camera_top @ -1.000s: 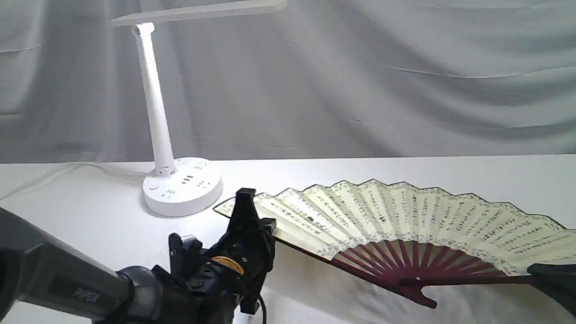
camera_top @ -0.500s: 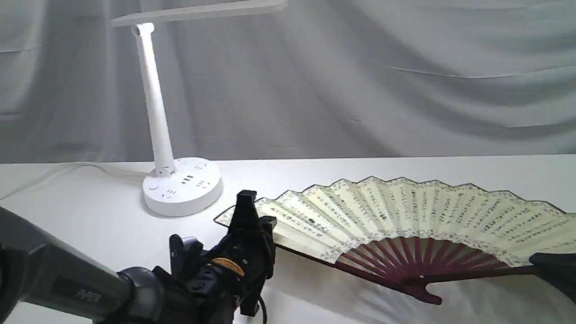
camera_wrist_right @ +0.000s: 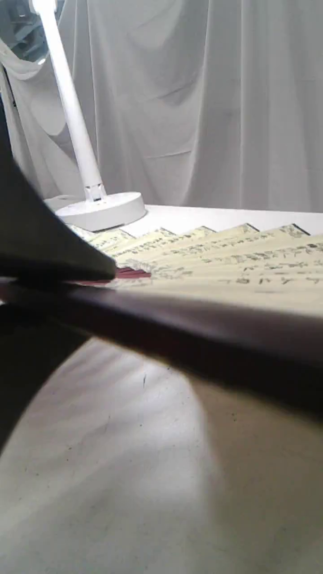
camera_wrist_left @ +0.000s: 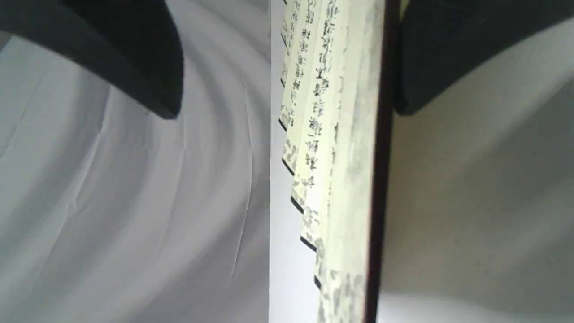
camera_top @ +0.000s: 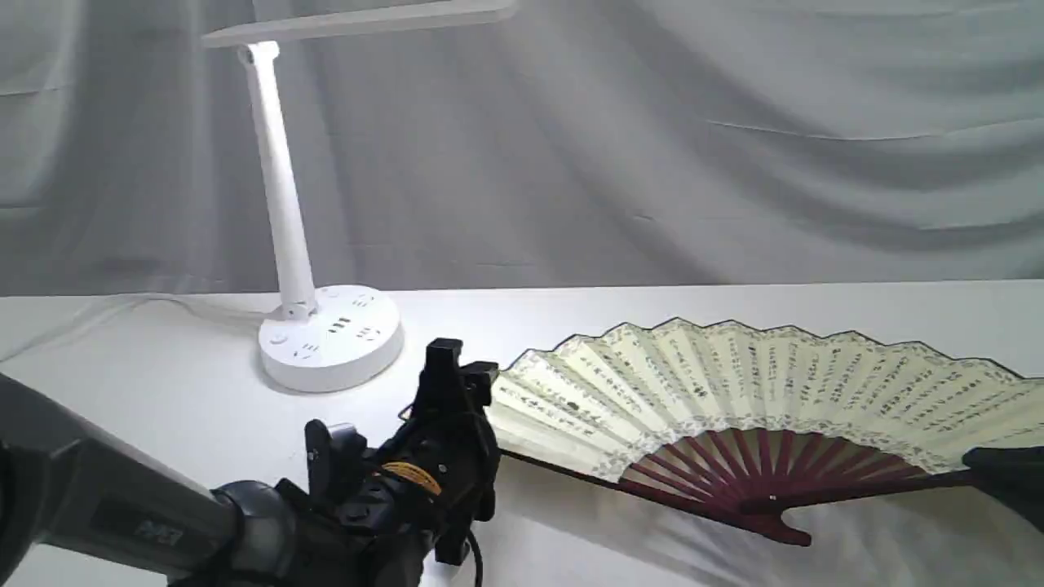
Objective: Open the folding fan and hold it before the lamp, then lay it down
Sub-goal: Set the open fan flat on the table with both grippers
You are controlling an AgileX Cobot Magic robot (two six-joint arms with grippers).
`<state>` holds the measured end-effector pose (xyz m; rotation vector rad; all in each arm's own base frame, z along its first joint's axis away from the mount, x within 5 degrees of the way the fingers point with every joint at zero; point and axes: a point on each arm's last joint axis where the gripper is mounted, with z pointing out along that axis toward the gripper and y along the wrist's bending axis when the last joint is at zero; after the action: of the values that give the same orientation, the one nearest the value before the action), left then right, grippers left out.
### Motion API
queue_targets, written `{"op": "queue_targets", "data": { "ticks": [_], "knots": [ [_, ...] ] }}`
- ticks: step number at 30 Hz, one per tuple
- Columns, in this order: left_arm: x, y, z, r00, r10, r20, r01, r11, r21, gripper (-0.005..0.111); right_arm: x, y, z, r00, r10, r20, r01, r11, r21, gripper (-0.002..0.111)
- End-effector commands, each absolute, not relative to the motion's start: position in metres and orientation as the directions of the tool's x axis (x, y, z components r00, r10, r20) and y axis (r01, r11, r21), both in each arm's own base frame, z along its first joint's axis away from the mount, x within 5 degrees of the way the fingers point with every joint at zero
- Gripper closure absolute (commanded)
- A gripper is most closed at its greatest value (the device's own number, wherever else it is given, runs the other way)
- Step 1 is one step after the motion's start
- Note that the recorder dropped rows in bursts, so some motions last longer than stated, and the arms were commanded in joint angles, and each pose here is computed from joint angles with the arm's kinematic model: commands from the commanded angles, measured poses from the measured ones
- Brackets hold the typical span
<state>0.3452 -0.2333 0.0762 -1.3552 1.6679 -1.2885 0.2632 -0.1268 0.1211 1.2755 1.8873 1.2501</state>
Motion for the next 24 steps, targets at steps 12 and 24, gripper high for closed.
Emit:
{"op": "queue_targets", "data": {
  "ticks": [12,24],
  "knots": [
    [0.351,-0.233,0.082,-0.395,-0.903,0.171,-0.365,-0.016,-0.931,0.031,0.286,-0.146,0.140,-0.372,0.927,0.040,0.383,0.115,0.916,0.108],
    [0.362,-0.223,0.090,-0.519,-0.828,0.211,-0.314,-0.045,-0.948,0.031,0.290,-0.144,0.131,-0.350,0.937,-0.010,0.458,0.181,0.871,0.103]
  ]
}}
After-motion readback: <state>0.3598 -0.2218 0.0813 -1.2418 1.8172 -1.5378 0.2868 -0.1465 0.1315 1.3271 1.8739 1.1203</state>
